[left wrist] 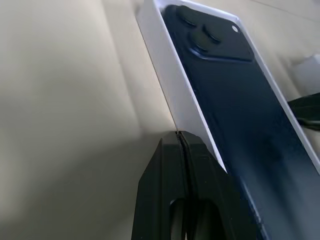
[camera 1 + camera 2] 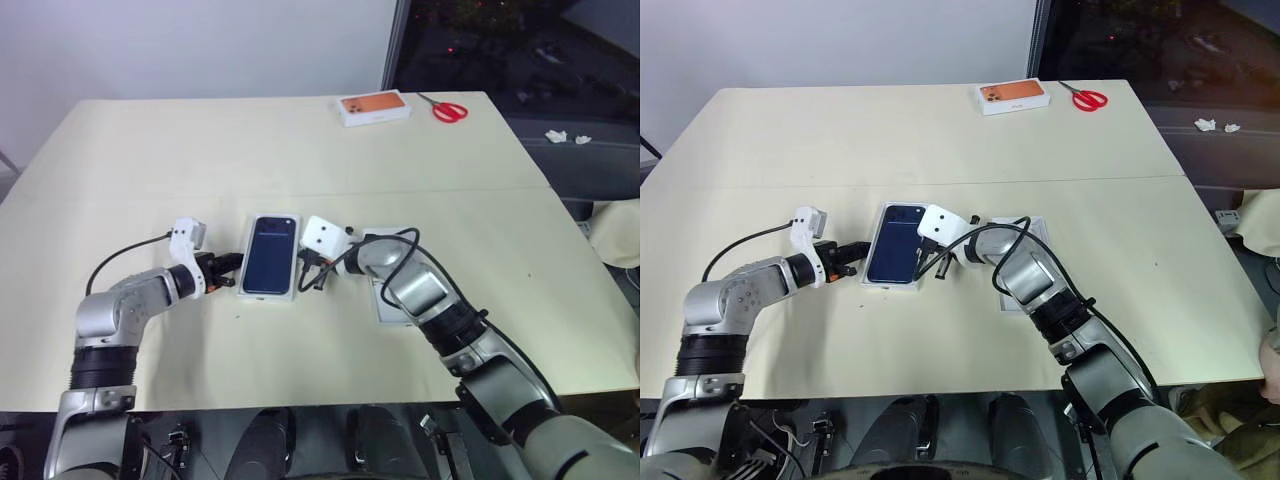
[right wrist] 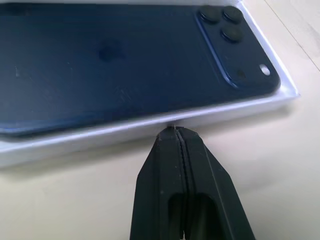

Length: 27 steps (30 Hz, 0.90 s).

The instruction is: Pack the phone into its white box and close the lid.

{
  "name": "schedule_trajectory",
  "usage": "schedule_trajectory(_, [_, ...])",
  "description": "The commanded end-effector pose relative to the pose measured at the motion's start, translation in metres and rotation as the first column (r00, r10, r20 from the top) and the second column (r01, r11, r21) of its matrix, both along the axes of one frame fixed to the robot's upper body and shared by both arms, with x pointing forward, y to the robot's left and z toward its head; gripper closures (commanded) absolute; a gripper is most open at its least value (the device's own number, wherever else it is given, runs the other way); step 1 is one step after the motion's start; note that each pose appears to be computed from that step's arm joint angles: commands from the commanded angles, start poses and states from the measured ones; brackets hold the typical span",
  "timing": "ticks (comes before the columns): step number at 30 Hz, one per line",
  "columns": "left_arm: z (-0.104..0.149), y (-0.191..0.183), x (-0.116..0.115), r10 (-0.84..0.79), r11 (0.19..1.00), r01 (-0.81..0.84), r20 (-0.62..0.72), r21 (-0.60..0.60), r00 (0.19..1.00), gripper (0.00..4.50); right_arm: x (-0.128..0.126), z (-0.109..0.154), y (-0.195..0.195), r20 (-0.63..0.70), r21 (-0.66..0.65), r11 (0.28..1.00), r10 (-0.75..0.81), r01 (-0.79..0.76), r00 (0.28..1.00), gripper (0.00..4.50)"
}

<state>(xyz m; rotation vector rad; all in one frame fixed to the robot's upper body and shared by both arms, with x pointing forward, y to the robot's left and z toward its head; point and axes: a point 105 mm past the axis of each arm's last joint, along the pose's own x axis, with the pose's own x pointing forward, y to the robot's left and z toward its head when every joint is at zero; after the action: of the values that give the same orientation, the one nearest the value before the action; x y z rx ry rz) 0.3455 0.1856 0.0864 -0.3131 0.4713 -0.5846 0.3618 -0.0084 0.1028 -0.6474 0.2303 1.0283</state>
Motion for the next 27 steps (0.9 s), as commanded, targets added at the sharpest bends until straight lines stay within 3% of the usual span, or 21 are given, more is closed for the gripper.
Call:
schedule_trajectory(1, [-0.010, -0.031, -0.009, -0.097, 0.995, 0.096, -0.040, -0.016, 0.994, 4.45, -0.002, 0.011, 0.004, 0.032, 0.025, 0.999, 0.020, -0.021, 0.999, 4.49])
schedule_trajectory(17, [-0.008, -0.061, -0.010, -0.147, 0.988, 0.144, -0.045, -0.062, 0.988, 4.45, -0.006, 0.006, -0.023, 0.006, -0.023, 1.000, 0.005, -0.005, 1.000, 4.49])
schedule_trajectory(27, [0.000, -0.149, -0.009, -0.327, 0.936, 0.324, -0.004, -0.137, 0.945, 4.45, -0.022, 0.000, -0.094, -0.045, -0.142, 0.987, -0.077, 0.070, 0.996, 4.49])
